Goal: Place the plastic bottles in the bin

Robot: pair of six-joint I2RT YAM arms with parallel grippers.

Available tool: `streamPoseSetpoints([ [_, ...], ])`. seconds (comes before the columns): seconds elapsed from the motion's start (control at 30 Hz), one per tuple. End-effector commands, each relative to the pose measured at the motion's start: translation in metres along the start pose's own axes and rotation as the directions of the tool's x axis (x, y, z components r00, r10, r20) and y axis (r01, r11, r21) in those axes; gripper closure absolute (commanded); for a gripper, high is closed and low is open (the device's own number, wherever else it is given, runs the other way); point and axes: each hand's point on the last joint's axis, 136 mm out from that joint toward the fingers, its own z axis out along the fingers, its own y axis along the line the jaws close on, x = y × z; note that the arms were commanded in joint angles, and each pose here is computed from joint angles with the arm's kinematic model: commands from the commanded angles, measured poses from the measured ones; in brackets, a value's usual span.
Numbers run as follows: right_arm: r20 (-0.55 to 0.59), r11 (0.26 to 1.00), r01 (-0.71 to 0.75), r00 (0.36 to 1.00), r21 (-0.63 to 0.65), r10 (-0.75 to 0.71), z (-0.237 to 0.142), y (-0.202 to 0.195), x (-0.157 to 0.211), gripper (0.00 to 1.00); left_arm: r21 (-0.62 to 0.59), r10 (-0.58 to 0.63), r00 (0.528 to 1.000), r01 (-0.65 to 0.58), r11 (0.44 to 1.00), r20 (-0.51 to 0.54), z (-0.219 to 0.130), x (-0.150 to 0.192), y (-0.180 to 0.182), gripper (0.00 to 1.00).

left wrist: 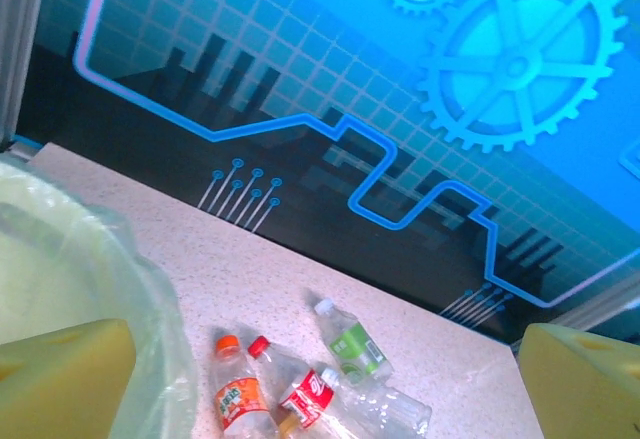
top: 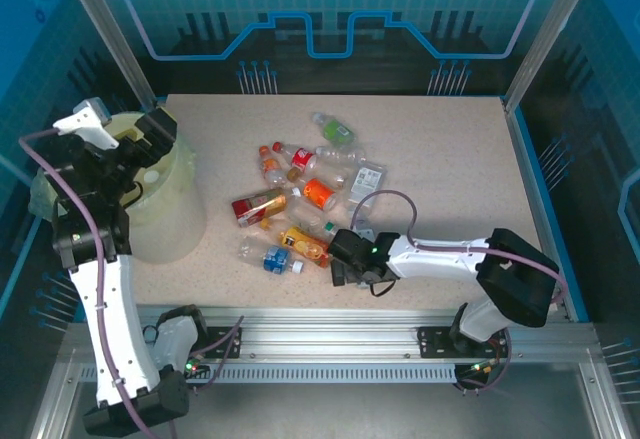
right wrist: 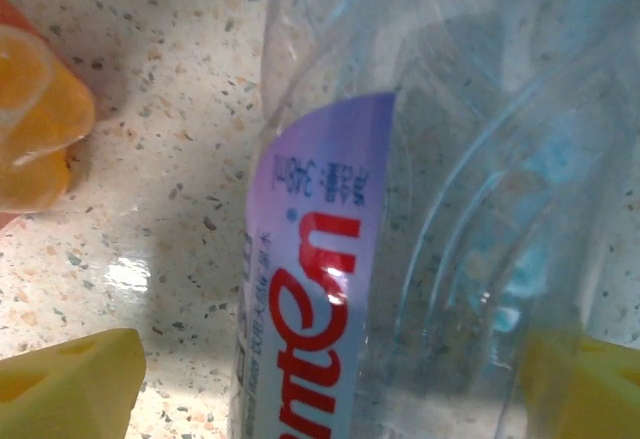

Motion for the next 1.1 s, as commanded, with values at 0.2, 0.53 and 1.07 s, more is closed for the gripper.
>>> streamPoseSetpoints([
  [0.2,0.031,0.998,-0.064,0.998,0.019,0.063,-0.004,-0.014,0.005,0.16,0.13,0.045,0.999,-0.042,0.991,-0.021,0.005,0.009,-0.035,0.01],
  [0.53,0.054,0.996,-0.087,0.995,0.003,0.087,-0.005,-0.021,0.006,0.33,0.168,0.116,0.988,-0.099,0.981,-0.099,0.022,0.032,-0.06,0.01],
  [1.07,0.29,0.997,0.023,0.957,-0.072,-0.001,-0.059,-0.019,-0.037,0.62,0.273,0.209,0.913,-0.114,0.955,-0.351,0.067,0.132,-0.112,0.01],
])
